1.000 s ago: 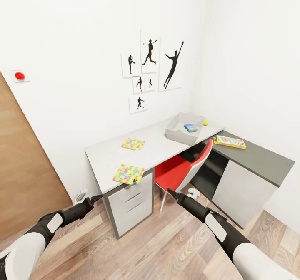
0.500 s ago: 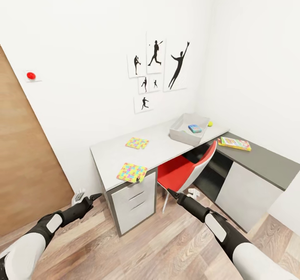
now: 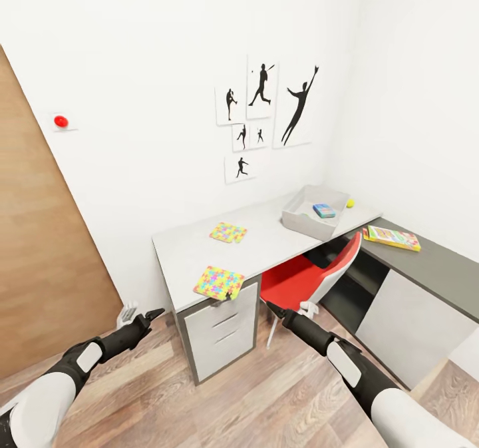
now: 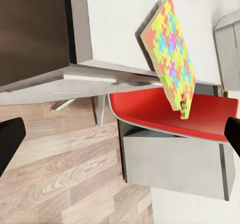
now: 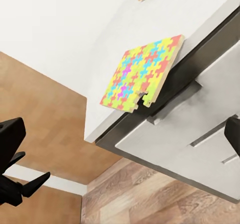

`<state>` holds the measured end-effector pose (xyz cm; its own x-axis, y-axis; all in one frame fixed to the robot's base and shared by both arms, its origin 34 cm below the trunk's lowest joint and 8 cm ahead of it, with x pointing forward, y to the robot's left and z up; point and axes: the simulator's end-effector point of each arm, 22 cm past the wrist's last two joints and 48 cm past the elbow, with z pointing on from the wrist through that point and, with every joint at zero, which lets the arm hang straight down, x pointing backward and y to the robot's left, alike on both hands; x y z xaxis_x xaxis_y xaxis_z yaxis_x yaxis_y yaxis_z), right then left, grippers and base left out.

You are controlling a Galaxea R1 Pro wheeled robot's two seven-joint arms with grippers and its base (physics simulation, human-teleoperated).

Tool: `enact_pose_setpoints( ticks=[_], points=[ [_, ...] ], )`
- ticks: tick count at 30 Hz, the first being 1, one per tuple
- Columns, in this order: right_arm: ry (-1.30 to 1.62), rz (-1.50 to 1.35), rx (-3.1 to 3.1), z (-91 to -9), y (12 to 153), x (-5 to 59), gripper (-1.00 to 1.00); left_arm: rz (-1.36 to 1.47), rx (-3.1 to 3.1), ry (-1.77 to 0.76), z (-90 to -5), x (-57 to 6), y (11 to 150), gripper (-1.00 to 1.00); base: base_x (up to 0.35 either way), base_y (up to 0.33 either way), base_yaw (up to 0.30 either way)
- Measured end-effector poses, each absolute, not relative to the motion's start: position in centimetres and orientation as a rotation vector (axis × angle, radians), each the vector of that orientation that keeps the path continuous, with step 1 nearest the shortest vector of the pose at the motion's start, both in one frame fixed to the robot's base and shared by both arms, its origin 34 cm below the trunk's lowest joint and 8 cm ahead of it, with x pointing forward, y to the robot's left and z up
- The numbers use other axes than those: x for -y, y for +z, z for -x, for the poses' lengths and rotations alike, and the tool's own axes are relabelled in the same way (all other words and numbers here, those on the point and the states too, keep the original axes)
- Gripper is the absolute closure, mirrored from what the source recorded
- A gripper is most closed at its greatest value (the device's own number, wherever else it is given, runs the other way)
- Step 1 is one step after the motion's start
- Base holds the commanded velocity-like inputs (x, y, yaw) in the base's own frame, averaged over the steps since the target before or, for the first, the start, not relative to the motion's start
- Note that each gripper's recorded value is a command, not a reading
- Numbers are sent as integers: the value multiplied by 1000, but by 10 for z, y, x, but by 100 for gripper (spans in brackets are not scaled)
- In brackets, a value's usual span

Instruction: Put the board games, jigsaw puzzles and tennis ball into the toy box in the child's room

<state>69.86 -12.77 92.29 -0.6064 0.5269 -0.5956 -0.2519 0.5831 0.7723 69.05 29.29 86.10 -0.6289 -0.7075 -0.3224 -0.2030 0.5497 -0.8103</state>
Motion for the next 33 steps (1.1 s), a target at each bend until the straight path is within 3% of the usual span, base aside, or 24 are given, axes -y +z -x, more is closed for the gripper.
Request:
enact_pose_setpoints(
  ticks=[22,33],
  points=[
    [1123,-219,-1930,-698,924,124,-100,727,-2139,-1005,-690,-292,861,-100,11,-136,1],
    [1127,-215,-1926,-698,927,121,-100,724,-2135,-1006,-691,-292,863,-100,0,-257,196]
  ],
)
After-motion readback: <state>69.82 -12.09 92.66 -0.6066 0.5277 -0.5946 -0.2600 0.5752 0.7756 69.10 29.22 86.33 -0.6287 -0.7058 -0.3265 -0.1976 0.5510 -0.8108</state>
